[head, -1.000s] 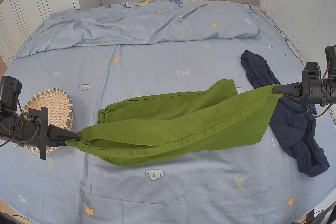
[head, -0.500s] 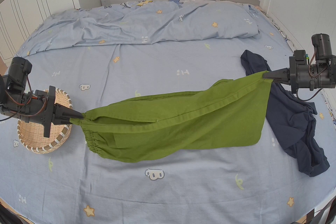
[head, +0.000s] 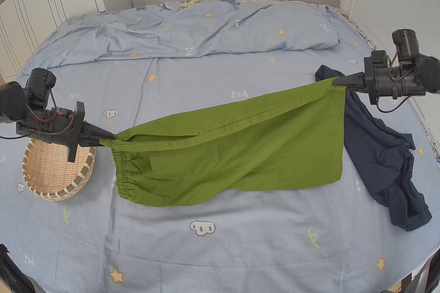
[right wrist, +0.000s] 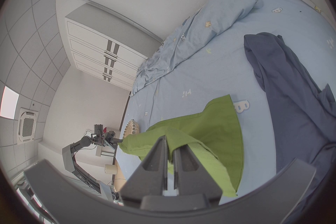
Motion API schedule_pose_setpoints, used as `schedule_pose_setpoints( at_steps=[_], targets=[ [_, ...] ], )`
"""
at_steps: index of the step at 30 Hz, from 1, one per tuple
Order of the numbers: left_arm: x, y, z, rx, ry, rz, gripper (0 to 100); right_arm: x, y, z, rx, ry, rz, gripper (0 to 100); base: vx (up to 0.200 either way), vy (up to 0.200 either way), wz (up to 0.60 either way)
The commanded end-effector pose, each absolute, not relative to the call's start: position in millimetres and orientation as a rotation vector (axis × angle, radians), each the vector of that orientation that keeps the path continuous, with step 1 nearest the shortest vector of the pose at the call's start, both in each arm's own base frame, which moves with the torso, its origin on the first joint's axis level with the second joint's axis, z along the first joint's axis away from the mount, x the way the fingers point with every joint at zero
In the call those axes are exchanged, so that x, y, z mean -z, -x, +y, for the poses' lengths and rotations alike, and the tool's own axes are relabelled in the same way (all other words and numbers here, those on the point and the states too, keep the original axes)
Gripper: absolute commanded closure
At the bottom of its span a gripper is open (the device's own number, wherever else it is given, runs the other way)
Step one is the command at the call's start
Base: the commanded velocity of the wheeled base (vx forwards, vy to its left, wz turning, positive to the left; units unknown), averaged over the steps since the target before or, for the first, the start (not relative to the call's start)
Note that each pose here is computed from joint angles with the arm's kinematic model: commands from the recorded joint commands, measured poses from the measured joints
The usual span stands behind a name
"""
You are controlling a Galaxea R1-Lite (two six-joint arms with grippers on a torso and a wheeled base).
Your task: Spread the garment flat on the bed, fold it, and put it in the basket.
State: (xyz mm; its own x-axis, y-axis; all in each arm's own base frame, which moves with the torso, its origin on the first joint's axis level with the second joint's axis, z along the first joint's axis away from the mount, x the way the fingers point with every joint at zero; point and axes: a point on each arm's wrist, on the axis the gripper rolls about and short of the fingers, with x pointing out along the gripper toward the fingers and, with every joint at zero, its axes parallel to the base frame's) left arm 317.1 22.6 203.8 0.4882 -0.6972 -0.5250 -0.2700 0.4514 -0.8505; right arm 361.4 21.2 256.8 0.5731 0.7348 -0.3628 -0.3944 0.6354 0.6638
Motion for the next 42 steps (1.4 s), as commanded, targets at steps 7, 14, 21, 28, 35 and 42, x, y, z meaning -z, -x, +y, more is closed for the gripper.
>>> schedule_pose_setpoints(
  at_steps=[7,14,21,28,35,42],
  targets=[
    [-185.1,-348.3,23.2,0.326,1.125,1.113,100,-239.0,-382.4,18.1,-0.694,-0.530,0.744,100,0.000,0.000,0.00],
    [-182.6,-352.7,23.2,0.326,1.125,1.117,100,-232.5,-388.3,15.7,-0.681,-0.534,0.759,100,0.000,0.000,0.00],
    [-181.1,-353.8,23.4,0.325,1.119,1.116,100,-221.2,-398.8,20.1,-0.662,-0.529,0.780,100,0.000,0.000,0.00],
    [-175.9,-356.0,24.3,0.296,1.074,1.112,100,-203.7,-413.2,29.5,-0.659,-0.521,0.808,100,0.000,0.000,0.00],
    [-168.9,-359.8,24.5,0.272,1.071,1.124,100,-200.6,-422.1,33.0,-0.666,-0.515,0.802,100,0.000,0.000,0.00],
    [-161.6,-367.8,24.2,0.268,1.073,1.135,100,-193.4,-429.3,29.9,-0.652,-0.517,0.806,100,0.000,0.000,0.00]
  ],
)
